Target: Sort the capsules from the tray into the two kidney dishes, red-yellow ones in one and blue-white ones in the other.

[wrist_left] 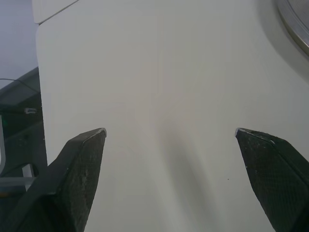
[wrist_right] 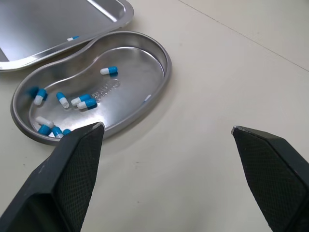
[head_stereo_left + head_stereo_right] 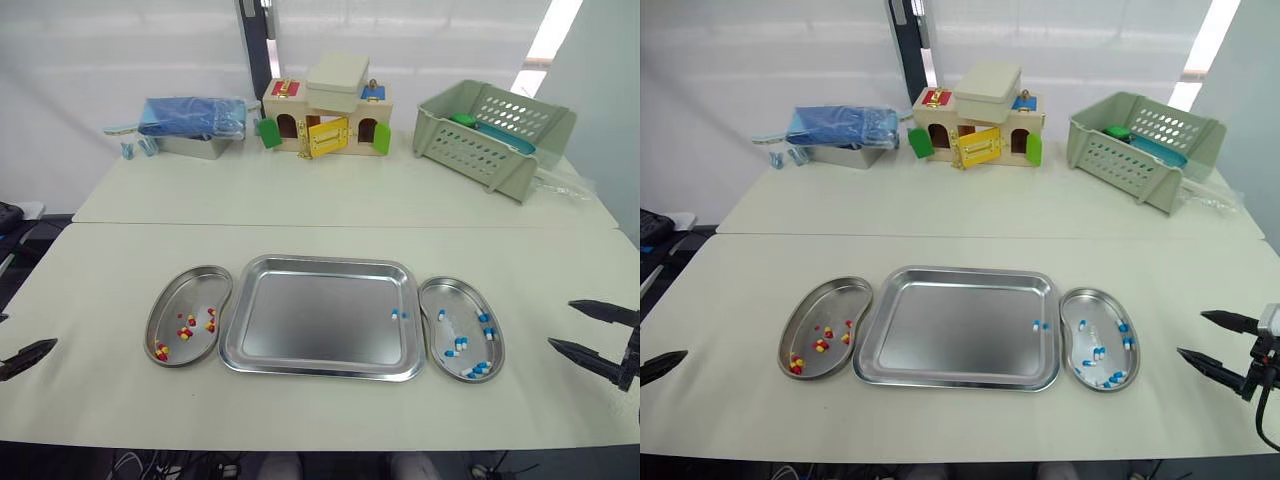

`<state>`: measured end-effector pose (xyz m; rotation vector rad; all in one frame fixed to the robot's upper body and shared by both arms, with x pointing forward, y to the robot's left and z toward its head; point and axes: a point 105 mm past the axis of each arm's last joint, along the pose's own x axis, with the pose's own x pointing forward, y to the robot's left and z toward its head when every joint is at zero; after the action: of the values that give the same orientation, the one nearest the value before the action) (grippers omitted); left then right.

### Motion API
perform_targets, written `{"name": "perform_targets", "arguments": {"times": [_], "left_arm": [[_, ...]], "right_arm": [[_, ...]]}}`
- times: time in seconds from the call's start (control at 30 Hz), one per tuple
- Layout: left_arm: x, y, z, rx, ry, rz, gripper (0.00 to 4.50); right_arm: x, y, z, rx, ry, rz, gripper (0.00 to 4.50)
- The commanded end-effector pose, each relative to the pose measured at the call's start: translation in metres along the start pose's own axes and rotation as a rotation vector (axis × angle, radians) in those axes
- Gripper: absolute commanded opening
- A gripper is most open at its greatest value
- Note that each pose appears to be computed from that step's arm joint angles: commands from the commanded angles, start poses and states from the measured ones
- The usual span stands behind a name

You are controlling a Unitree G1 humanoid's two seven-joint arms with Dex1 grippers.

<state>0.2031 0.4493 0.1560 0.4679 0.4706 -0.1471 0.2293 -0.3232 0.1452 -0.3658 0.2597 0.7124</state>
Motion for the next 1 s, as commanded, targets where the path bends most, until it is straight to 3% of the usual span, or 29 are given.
{"name": "perform_targets", "arguments": {"times": [0.03,0.2,0.37,0.6,0.67,0.8,0.9,1.0], "left_arm": [[-0.004,0.007,0.011,0.04,-0.038,0.017,4.44],[-0.001,-0.001,0.01,0.041,-0.069,-0.014,4.44],[0.001,-0.032,0.02,0.064,-0.217,-0.141,4.44],[-0.01,-0.12,0.03,0.053,-0.356,-0.466,4.44],[-0.014,-0.152,0.039,0.038,-0.439,-0.573,4.44],[-0.023,-0.204,0.054,0.033,-0.619,-0.724,4.44],[-0.031,-0.229,0.063,-0.041,-0.759,-0.756,4.44],[-0.038,-0.253,0.056,-0.071,-0.789,-0.831,4.44]], "right_arm": [[-0.002,-0.005,0.006,-0.032,-0.007,-0.007,4.5],[0.001,-0.004,0.006,-0.035,0.015,0.004,4.5],[0.004,0.0,0.005,-0.07,0.118,0.098,4.5],[0.02,0.014,0.042,-0.127,0.125,0.247,4.5],[0.035,0.024,0.065,-0.151,0.1,0.293,4.5],[0.059,0.044,0.08,-0.215,0.22,0.408,4.5],[0.075,0.052,0.096,-0.241,0.245,0.443,4.5],[0.093,0.057,0.109,-0.241,0.294,0.429,4.5]]}}
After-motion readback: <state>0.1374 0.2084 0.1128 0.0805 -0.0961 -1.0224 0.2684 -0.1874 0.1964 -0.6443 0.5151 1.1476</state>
